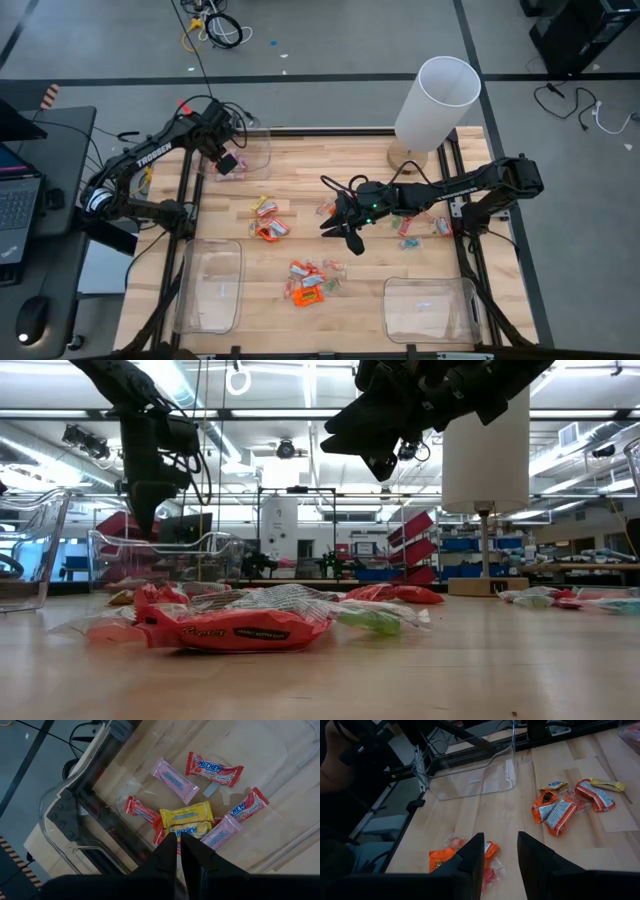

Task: Sort candy
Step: Put the red candy into the top left transparent bin

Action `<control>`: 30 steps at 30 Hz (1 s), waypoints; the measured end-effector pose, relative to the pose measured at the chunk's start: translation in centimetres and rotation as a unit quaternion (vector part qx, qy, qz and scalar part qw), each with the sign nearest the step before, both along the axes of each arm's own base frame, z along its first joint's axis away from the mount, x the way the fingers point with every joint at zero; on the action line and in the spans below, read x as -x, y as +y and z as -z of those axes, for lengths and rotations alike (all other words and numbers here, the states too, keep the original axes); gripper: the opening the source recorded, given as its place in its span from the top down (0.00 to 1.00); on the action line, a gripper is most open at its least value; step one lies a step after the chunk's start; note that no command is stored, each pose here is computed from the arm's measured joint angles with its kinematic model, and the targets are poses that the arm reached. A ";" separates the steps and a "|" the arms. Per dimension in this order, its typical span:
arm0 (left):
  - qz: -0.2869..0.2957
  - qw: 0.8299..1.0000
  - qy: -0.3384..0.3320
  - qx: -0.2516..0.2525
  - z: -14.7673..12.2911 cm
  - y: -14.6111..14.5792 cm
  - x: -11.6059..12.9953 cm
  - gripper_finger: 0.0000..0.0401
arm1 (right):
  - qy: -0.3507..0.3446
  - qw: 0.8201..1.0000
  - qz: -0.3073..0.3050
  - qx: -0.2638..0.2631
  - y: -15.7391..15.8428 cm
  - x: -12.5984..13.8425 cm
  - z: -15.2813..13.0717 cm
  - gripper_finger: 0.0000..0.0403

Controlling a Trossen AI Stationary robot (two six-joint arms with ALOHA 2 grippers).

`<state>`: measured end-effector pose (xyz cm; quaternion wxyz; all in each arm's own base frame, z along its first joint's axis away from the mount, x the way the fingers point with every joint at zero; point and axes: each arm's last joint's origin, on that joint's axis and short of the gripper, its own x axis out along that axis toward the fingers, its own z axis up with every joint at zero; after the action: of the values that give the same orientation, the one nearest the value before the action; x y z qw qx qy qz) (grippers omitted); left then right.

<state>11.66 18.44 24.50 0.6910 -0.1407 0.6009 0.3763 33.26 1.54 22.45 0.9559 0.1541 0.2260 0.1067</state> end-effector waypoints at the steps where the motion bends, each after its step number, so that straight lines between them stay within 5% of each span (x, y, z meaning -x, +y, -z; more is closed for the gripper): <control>1: 0.000 1.000 -0.001 -0.001 -0.1 0.0 0.0 0.93 | 0.000 1.000 0.000 0.000 0.0 0.0 0.0 0.74; 12: 0.056 0.995 -0.077 -0.038 -2.8 -0.6 -2.0 0.93 | 0.020 1.000 0.000 0.000 0.2 1.8 -1.8 0.74; 30: 0.211 0.949 -0.200 -0.125 -7.1 -6.7 -4.7 0.93 | 0.174 0.978 0.113 0.021 -0.3 5.6 -1.7 0.74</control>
<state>16.35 11.77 31.56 0.8726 0.0040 0.4148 0.2580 27.63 1.22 24.13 0.9110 0.1747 0.3719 -0.0351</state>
